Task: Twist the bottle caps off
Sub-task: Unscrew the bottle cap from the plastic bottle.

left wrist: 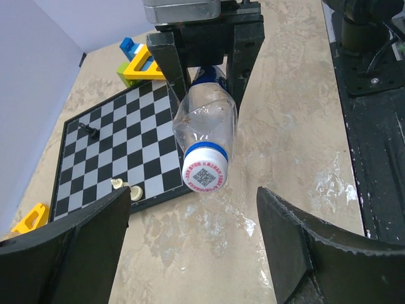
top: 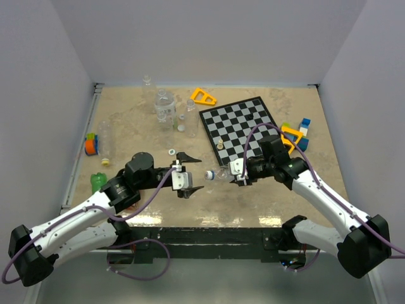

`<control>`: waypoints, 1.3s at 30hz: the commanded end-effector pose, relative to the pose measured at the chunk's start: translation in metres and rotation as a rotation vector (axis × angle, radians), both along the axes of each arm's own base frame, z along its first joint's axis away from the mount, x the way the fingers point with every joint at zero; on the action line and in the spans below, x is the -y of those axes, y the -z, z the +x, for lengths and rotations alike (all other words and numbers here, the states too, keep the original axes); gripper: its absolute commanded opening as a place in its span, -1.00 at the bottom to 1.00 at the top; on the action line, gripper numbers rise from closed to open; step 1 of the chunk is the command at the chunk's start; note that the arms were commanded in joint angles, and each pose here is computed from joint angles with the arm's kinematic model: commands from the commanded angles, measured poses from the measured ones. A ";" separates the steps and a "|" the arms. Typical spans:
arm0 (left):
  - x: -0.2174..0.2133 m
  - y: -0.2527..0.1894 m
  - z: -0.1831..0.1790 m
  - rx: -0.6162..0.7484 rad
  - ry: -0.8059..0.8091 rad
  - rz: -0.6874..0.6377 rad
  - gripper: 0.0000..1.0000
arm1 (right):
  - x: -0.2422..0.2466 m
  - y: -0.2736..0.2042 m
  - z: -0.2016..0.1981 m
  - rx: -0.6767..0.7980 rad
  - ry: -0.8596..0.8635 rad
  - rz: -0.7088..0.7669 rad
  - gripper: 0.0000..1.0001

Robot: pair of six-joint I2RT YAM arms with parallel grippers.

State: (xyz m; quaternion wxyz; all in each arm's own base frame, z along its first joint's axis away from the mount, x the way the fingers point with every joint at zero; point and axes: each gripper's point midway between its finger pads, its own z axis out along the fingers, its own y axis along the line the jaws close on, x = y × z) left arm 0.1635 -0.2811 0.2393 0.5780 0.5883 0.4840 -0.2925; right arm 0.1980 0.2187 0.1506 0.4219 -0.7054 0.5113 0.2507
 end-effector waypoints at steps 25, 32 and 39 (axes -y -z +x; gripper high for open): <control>0.033 -0.006 -0.003 -0.017 0.128 -0.030 -0.23 | -0.001 -0.004 0.002 0.012 -0.007 0.006 -0.69; 0.034 -0.017 -0.005 -0.107 0.101 -0.073 -1.00 | -0.001 -0.004 0.002 0.012 -0.007 0.006 -0.68; 0.021 -0.023 0.012 -0.688 -0.277 -0.143 -1.00 | -0.001 -0.004 0.002 0.014 -0.007 0.005 -0.69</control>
